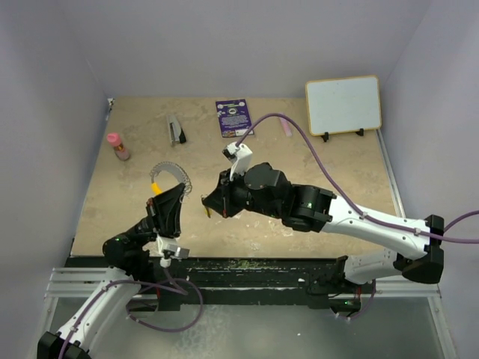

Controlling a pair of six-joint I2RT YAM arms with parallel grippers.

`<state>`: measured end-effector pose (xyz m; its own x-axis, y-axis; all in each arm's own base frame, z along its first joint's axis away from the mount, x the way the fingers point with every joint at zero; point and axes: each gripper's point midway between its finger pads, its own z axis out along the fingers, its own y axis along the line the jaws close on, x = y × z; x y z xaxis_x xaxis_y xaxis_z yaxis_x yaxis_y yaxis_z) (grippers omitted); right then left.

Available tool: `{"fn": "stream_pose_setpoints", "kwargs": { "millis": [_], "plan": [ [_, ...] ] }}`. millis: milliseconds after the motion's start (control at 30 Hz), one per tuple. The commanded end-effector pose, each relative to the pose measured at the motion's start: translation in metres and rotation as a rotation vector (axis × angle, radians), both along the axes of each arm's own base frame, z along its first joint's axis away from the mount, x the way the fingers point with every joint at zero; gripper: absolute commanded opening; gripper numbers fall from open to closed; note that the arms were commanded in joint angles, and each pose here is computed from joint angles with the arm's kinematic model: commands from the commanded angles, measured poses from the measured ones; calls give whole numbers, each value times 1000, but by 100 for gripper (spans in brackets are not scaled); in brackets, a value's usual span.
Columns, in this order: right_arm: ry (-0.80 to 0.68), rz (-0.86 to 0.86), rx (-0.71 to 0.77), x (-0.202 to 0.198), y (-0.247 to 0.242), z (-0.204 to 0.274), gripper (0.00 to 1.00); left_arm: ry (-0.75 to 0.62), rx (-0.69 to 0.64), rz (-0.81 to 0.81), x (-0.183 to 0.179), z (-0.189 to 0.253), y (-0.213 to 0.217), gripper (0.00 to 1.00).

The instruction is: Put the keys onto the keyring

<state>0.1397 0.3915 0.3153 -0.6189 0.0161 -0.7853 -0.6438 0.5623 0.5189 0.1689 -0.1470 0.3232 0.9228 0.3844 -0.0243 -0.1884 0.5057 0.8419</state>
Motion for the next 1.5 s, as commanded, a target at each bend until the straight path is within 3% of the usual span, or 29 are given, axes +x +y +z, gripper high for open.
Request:
{"fn": "stream_pose_setpoints", "kwargs": {
  "millis": [0, 433, 1467],
  "plan": [
    [-60, -73, -69, 14, -6, 14, 0, 156, 138, -7, 20, -46, -14, 3],
    [13, -113, -206, 16, 0, -28, 0, 167, 144, 10, 22, -48, -13, 3],
    [17, -144, -297, 27, 24, -43, 0, 161, 156, 26, 22, -50, -11, 3]
  ]
}}
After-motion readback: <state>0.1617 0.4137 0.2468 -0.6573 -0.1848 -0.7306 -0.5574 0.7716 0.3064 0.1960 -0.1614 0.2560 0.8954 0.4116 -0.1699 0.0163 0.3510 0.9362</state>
